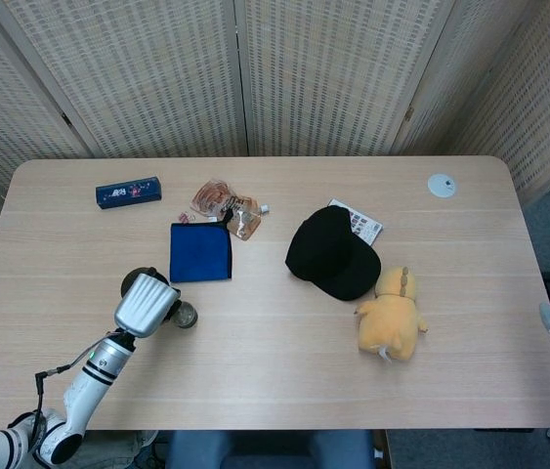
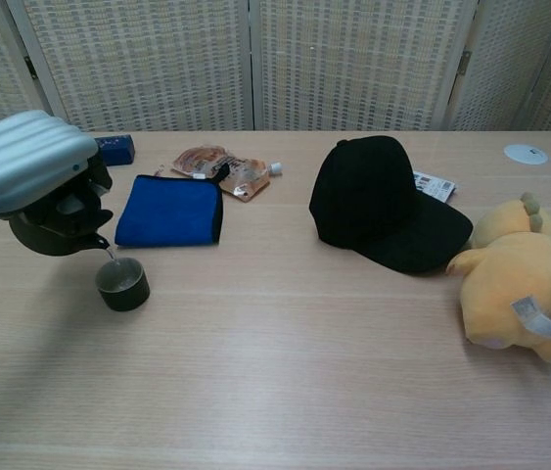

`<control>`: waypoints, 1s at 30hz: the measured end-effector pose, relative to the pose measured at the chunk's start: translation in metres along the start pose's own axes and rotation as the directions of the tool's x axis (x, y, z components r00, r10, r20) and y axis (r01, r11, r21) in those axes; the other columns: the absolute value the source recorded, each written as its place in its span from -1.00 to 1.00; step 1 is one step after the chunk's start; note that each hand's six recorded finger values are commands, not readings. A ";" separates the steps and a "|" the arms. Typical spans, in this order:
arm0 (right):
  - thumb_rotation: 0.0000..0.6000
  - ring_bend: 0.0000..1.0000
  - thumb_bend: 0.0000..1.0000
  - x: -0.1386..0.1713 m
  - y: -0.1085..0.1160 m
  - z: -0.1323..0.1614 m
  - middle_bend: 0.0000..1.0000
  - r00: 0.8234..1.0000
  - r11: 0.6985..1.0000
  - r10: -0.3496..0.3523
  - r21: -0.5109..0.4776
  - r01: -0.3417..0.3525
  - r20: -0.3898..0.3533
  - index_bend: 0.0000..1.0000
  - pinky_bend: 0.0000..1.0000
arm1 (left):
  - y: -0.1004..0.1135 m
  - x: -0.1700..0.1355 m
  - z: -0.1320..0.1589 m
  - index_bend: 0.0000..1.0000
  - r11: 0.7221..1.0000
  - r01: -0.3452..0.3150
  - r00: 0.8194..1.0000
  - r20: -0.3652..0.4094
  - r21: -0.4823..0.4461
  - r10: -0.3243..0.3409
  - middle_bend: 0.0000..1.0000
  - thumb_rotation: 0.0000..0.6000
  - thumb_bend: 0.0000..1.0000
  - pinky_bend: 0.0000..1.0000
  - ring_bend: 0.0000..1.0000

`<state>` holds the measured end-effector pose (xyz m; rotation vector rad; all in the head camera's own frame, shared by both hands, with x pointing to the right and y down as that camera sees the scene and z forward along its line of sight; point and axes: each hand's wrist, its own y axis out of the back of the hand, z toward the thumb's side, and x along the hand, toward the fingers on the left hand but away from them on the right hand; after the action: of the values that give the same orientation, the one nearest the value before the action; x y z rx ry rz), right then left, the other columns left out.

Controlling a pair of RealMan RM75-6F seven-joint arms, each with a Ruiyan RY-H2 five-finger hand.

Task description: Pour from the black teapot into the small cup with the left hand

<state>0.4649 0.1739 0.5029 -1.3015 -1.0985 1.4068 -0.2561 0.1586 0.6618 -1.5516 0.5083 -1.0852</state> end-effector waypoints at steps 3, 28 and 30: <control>1.00 -0.83 -0.46 0.000 0.000 0.000 -0.58 1.000 1.000 -0.002 0.000 0.002 0.000 -0.72 -0.86 | 0.000 0.000 0.000 0.83 1.000 -0.004 1.000 0.001 0.006 0.004 1.00 1.00 -0.20 0.13 0.87; 1.00 -0.83 -0.46 0.003 0.000 -0.003 -0.58 1.000 1.000 -0.003 -0.002 0.003 0.006 -0.72 -0.86 | -0.001 -0.002 0.005 0.83 0.997 -0.022 1.000 0.015 0.071 0.021 1.00 1.00 -0.20 0.14 0.87; 1.00 -0.83 -0.46 0.003 0.000 -0.003 -0.58 1.000 1.000 -0.003 -0.002 0.003 0.006 -0.72 -0.86 | -0.001 -0.003 0.005 0.83 0.997 -0.026 1.000 0.018 0.078 0.025 1.00 1.00 -0.20 0.14 0.87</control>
<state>0.4680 0.1768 0.5019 -1.2971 -1.1059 1.4081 -0.2533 0.1636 0.6621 -1.4807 0.4678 -1.0595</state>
